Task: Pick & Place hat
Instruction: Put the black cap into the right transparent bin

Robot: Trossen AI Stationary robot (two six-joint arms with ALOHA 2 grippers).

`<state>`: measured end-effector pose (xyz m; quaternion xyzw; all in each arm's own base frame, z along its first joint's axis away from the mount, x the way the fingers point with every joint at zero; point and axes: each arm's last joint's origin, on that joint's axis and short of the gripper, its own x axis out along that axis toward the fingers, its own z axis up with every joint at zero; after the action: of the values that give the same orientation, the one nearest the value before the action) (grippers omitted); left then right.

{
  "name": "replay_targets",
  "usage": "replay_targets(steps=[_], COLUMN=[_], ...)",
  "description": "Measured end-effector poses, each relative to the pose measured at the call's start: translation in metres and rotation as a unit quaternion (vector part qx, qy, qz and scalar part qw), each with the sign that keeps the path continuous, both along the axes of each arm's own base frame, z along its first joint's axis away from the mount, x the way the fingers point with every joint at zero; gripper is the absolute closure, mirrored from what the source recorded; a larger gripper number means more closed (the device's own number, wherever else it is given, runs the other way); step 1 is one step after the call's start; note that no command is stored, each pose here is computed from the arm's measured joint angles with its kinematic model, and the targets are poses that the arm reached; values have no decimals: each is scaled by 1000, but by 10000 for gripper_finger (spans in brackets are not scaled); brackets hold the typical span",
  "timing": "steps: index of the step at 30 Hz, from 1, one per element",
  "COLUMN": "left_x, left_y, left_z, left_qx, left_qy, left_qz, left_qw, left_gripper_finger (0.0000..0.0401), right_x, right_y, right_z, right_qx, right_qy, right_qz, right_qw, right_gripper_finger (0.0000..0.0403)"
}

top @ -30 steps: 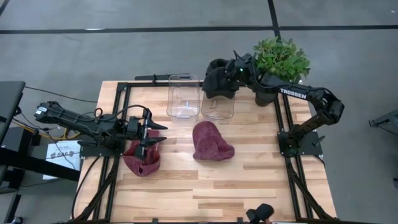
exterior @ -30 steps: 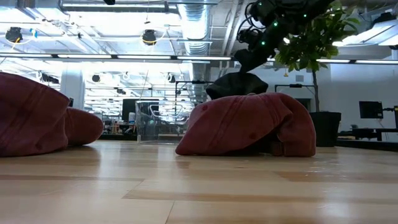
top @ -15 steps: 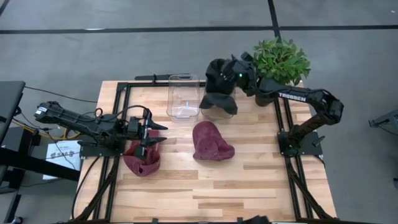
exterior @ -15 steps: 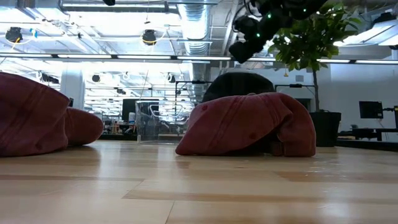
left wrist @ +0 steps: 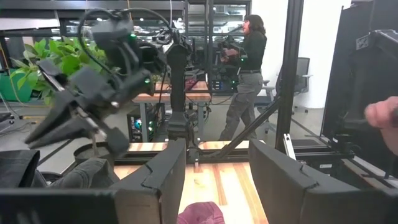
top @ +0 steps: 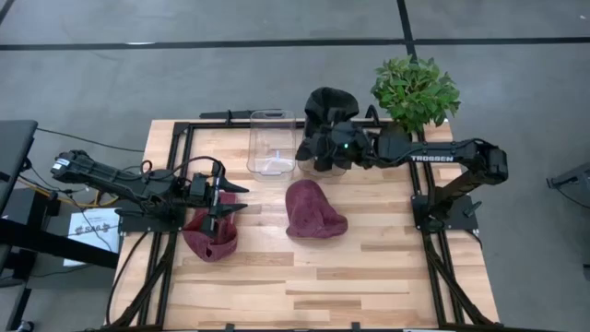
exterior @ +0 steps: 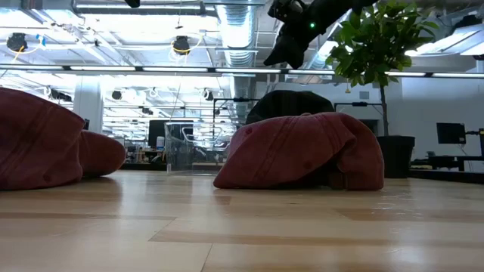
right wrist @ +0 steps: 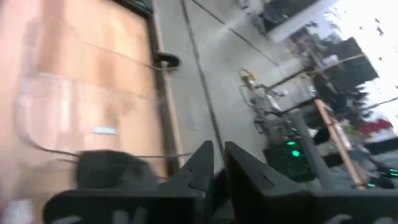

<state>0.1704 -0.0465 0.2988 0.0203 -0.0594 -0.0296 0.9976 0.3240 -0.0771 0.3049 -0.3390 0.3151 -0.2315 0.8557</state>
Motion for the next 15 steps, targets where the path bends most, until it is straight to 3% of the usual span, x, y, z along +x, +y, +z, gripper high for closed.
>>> replay_targets(steps=[4, 8, 15], left_x=[0, 0, 0], left_y=[0, 0, 0], left_z=[0, 0, 0], left_qx=[0, 0, -2], left_qy=[0, 0, 0], left_qz=[0, 0, 0], left_qw=[1000, 1000, 1000], left_gripper_finger=[229, 229, 229], right_x=[0, -2, -14], right_y=[22, 39, 35], right_z=[-1, -5, -21], right_qx=[74, 168, 236], right_qy=[35, 68, 129], right_qz=[68, 140, 79], right_qw=[994, 973, 960], right_gripper_finger=[358, 391, 401])
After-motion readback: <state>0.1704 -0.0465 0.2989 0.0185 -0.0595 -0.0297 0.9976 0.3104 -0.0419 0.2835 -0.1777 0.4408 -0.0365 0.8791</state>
